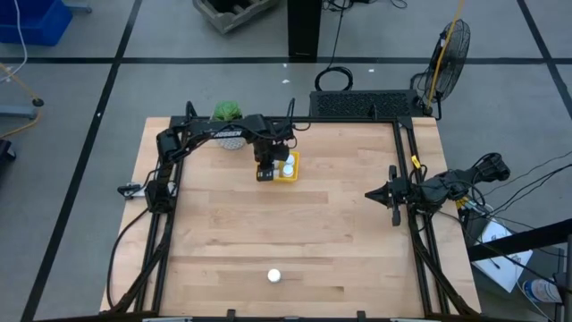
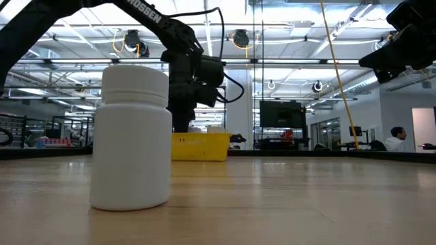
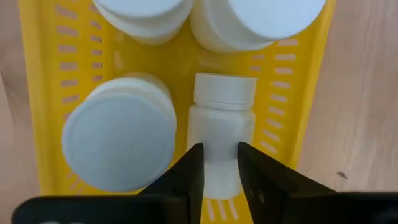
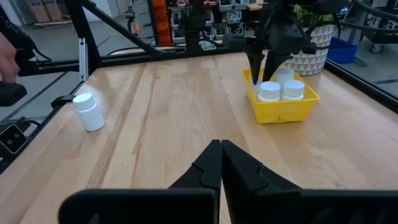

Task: Pick and place pill bottles into a basket
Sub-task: Put the top white pill bottle into the yellow basket

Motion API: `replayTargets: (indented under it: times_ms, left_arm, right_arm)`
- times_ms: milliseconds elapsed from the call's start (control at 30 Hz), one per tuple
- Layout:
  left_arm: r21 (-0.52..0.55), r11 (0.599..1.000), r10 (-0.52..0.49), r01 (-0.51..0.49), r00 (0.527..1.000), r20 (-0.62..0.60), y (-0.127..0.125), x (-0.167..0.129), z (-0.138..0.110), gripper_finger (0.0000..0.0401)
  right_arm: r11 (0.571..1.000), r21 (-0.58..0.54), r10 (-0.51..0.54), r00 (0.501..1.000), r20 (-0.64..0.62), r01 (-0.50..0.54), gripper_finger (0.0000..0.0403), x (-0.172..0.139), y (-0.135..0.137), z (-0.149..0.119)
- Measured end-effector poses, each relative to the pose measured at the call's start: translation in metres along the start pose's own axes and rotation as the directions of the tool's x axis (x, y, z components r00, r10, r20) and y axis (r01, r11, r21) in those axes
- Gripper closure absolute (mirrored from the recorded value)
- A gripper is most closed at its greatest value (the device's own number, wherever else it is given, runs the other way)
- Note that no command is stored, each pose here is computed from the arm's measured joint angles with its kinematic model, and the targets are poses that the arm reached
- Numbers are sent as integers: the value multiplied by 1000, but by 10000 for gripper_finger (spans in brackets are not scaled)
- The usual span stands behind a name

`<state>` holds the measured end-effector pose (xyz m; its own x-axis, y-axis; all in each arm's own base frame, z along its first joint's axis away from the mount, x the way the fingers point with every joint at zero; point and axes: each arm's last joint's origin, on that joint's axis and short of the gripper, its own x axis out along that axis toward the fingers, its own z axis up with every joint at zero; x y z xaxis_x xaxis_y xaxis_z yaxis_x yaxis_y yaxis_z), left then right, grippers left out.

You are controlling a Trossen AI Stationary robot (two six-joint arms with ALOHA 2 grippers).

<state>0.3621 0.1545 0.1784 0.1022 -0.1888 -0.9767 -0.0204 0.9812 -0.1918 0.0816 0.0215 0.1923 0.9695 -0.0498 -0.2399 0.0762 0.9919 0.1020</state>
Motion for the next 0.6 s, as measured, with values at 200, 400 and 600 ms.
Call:
replayTargets:
  times_ms: [200, 400, 600]
  left_arm:
    - [4, 1000, 29, -29, 1000, -10, 1, 2, 0, 251]
    - [-13, 998, 69, -69, 998, -9, 4, 5, 1, 194]
    - [-42, 997, 60, -60, 998, -4, 6, 16, 4, 169]
  right_arm:
    - [1000, 0, 0, 1000, 0, 0, 403, 0, 0, 0]
    - [1000, 0, 0, 1000, 0, 0, 403, 0, 0, 0]
    - [1000, 0, 0, 1000, 0, 0, 403, 0, 0, 0]
